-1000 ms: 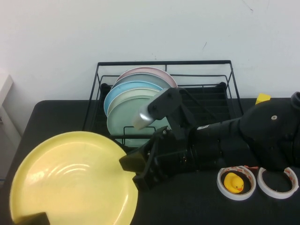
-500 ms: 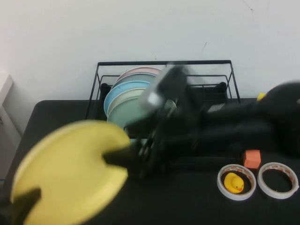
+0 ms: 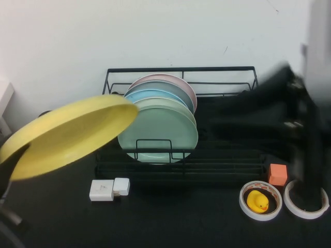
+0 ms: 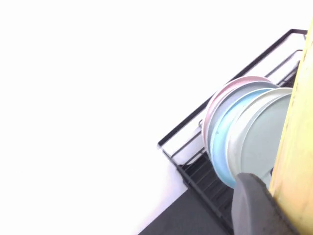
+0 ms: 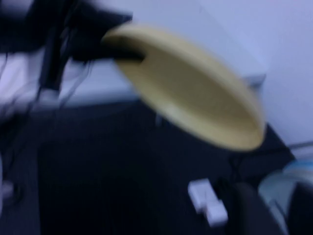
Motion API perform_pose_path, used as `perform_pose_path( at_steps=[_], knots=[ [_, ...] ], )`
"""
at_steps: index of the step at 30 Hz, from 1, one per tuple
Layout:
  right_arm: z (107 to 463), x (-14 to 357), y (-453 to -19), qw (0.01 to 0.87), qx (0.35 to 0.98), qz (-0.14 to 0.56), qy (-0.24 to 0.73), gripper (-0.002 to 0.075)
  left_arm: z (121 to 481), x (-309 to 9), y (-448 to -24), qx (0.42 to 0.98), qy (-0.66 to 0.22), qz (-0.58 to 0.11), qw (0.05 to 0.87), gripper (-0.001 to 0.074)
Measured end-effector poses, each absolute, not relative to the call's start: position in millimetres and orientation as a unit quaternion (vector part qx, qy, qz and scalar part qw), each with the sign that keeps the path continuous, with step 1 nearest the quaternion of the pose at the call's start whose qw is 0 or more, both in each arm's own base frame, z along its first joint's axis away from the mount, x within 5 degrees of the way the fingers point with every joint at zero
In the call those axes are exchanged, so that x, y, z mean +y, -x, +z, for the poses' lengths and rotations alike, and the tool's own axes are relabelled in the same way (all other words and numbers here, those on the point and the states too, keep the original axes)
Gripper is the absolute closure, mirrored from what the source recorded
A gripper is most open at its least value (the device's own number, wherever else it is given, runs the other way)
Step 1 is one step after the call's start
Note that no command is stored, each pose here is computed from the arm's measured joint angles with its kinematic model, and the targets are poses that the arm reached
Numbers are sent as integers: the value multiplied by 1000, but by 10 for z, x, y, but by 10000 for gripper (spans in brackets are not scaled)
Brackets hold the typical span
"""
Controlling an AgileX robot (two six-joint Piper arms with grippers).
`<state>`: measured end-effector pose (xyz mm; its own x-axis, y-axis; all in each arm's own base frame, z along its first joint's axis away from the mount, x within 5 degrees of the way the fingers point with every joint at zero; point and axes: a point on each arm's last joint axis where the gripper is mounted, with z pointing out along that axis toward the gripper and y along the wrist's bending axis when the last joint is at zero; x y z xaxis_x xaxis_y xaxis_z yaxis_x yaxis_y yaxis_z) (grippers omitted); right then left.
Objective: Place plate on rack
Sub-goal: Place the plate on the rack
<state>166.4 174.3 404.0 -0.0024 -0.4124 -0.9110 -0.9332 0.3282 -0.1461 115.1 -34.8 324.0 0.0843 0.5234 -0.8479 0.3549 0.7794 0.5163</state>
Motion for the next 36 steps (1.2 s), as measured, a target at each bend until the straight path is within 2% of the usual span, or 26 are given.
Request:
perform_pose_path(
  at_steps=[2,6,13,19,28,36],
  knots=[
    [4040,1644,-1566,465,663,242,535,635,3279,-389,-1264,673,-343,55,653,645],
    [3952,1451,-1443,394,708,185,555,707,3382,-515,-1549,668,-380,11,640,645],
    [3790,1125,-1306,310,768,84,555,722,3417,-687,-2258,671,-431,-35,603,645],
    [3666,877,-1146,310,798,38,516,724,3161,-741,-2719,660,-499,-3,561,645],
    [3478,538,-854,325,828,2,458,725,2902,-788,-3140,651,-518,7,554,645],
    [3414,386,-712,318,845,-11,430,726,2729,-907,-3240,622,-571,30,536,645]
  ],
)
